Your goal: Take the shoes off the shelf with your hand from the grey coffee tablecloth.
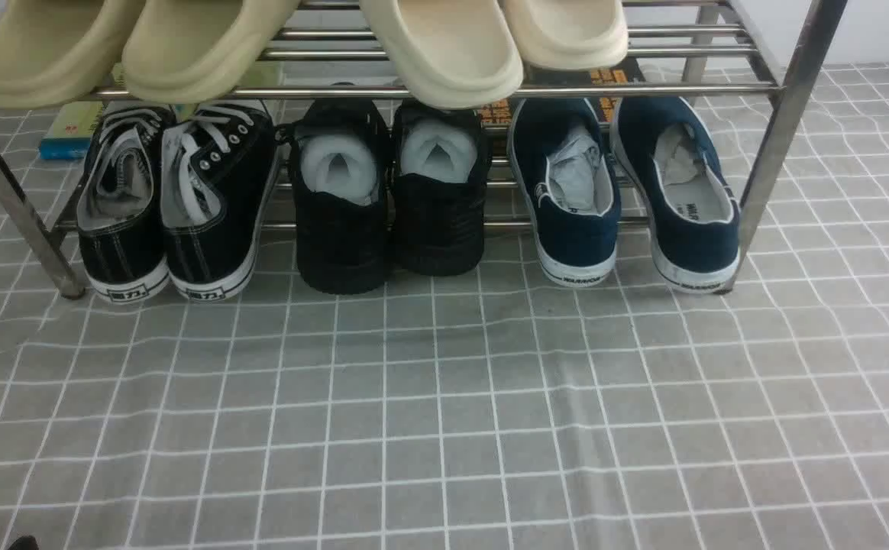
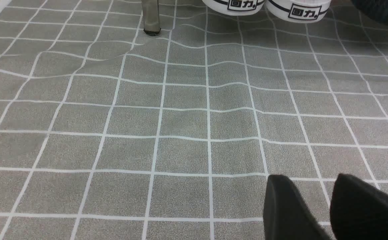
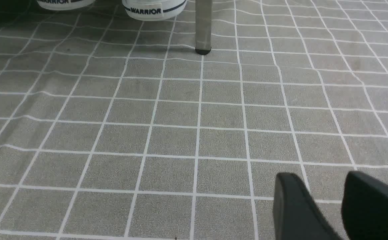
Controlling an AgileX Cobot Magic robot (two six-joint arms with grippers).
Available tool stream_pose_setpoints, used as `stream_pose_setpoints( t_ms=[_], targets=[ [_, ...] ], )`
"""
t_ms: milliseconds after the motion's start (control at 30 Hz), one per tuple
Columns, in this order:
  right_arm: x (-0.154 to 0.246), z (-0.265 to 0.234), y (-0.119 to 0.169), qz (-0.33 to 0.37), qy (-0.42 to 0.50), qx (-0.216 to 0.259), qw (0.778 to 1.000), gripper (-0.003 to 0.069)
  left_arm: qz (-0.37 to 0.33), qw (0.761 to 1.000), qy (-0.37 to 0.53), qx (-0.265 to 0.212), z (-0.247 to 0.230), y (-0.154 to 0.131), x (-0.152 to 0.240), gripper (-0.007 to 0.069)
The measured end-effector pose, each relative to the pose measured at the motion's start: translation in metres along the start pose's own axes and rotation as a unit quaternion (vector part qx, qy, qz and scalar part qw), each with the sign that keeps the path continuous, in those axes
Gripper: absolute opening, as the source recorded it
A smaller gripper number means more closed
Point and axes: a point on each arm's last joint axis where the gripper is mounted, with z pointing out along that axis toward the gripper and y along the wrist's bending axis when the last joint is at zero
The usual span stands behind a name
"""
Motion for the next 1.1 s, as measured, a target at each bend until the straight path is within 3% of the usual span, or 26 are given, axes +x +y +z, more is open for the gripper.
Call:
stream_pose_setpoints(
  t_ms=[967,1033,1100],
  targets=[
    [-0.0004,0.0,-0.0005,-0.004,-0.002,0.003,1.0,0.0239,0.0,1.0,0.0,0.0,0.0,0.0,0.0,0.024],
    [-0.0015,0.0001,0.0004,0.033,-0.009,-0.003,0.999,0.0239,0.0,1.0,0.0,0.0,0.0,0.0,0.0,0.024],
    [-0.0025,0.0006,0.0041,0.146,-0.019,-0.026,0.989,0.0239,0.0,1.0,0.0,0.0,0.0,0.0,0.0,0.024]
  ],
)
